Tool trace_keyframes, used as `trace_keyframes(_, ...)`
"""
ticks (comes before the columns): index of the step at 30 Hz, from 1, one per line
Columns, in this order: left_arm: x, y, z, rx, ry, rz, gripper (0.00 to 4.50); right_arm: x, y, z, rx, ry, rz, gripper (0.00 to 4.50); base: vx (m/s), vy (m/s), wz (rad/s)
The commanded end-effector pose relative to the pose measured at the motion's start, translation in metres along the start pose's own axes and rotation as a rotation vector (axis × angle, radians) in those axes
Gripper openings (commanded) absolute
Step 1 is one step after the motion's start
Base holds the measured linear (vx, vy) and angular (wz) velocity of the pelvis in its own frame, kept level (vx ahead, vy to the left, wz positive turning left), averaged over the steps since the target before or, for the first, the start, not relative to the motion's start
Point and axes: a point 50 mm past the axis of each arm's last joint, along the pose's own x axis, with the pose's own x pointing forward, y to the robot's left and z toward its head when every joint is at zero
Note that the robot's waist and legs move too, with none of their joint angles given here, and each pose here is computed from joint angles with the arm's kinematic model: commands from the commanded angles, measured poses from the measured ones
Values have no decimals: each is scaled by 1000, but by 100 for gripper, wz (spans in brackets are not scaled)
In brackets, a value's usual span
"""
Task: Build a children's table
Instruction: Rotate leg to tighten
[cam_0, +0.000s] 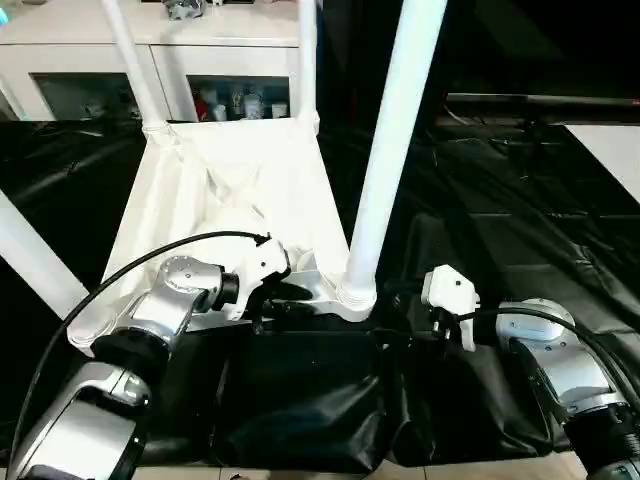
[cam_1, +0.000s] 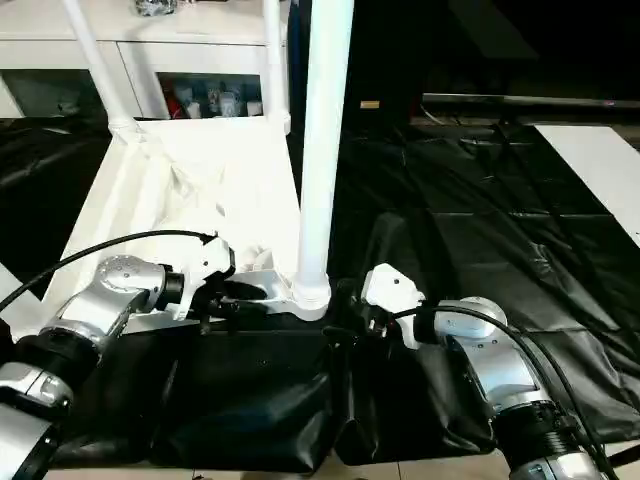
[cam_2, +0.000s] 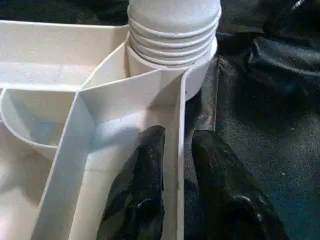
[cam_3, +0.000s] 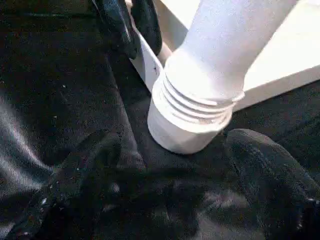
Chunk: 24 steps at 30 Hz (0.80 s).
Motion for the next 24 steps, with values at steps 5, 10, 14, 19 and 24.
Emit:
trace_keyframes(5, -7, -6, -26, -68, 123, -31, 45, -1, -2, 4, -7, -6, -6, 381, 0, 0, 0)
trace_keyframes(10, -7, -6, -27, -56, 127, -29, 11, 1, -5, 5, -1, -20, -28, 381, 0, 0, 0)
trace_keyframes(14, -4, -11, -25, -57, 73, -27, 0, 1, -5, 11, 50, -93, -33, 381, 0, 0, 0)
trace_keyframes(19, 5, -28, -29, -49, 52, -74, 0, 2, -5, 14, 39, -109, -61, 381, 0, 0, 0)
trace_keyframes(24, 15, -39, -29, -46, 35, -93, 0, 7, -3, 18, 98, -153, -31, 410, 0, 0, 0)
